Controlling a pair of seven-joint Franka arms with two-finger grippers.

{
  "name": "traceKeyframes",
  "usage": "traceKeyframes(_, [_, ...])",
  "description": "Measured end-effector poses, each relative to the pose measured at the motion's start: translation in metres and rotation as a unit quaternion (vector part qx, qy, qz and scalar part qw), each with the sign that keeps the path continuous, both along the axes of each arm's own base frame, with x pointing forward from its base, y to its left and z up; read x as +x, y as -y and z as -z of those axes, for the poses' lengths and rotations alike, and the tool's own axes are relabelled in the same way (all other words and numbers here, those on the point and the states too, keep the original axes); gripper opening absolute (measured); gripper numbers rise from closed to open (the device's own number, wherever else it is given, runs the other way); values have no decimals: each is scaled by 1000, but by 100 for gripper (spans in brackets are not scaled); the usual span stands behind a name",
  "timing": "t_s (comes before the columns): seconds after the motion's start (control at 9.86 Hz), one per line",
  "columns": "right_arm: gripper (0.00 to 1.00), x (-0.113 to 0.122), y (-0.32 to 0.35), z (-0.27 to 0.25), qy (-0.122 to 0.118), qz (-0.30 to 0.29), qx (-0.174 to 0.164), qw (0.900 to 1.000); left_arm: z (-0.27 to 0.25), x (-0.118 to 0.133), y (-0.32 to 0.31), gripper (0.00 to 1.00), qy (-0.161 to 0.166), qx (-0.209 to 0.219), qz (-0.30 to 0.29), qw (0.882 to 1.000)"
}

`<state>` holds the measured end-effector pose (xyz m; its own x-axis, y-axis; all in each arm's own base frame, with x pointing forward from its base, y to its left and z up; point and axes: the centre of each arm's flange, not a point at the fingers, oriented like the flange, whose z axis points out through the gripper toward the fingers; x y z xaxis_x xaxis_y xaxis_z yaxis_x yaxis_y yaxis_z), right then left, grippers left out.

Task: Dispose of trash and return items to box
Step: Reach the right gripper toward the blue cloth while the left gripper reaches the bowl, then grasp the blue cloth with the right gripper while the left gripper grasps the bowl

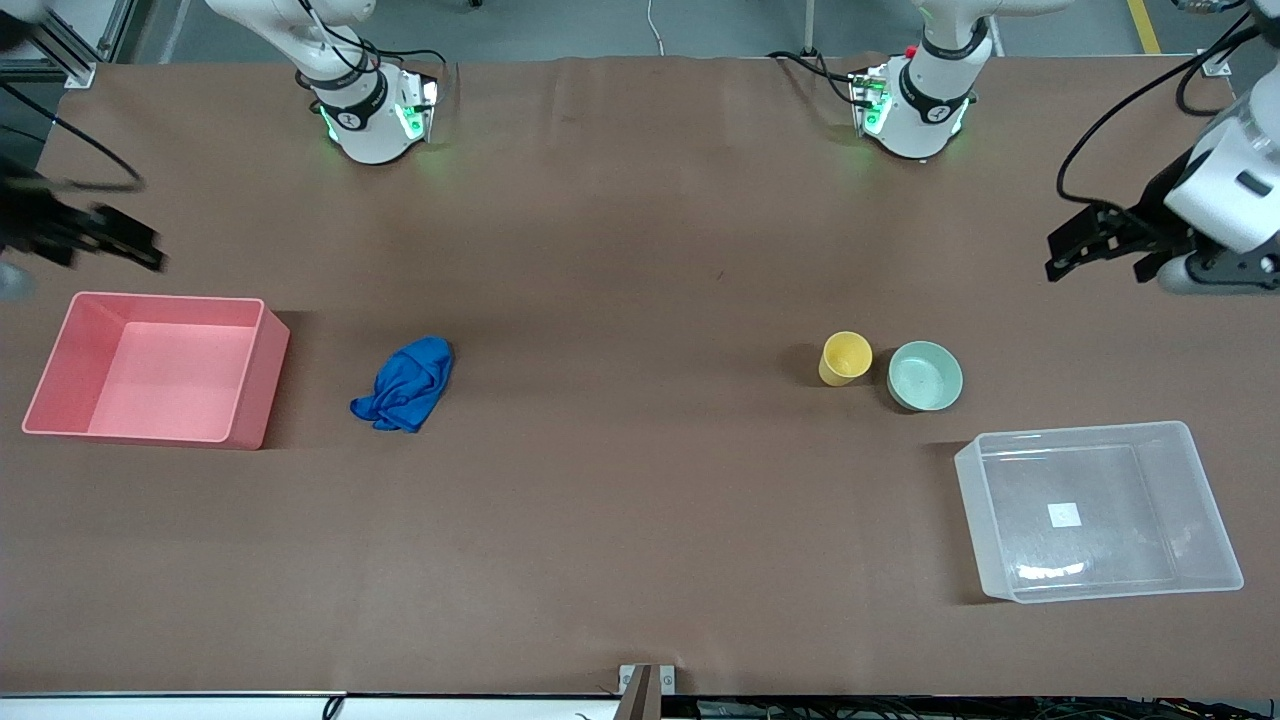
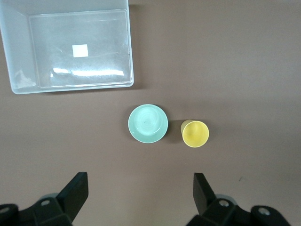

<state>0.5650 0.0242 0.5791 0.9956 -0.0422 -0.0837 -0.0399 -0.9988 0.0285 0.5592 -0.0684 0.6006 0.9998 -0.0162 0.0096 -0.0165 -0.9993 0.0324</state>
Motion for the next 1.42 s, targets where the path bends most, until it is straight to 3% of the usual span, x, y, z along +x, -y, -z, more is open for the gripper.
traceKeyframes(0.3, [100, 30, -71, 159, -6, 28, 9, 1000, 99, 7, 1, 98, 1, 0, -3, 1000])
traceKeyframes(0.51, [100, 26, -87, 257, -3, 34, 1, 999, 175, -3, -3, 98, 7, 0, -8, 1000])
traceKeyframes(0.71, [100, 7, -89, 331, 17, 30, 0, 999, 243, -15, -18, 97, 16, 1, 0, 1000])
traceKeyframes(1.12, [100, -11, -92, 386, 27, 27, 6, 999, 339, -15, -48, 97, 6, -1, 10, 1000])
traceKeyframes(1.42, [90, -17, -94, 396, 40, 36, 11, 999, 375, -16, -43, 96, 3, -3, 13, 1000])
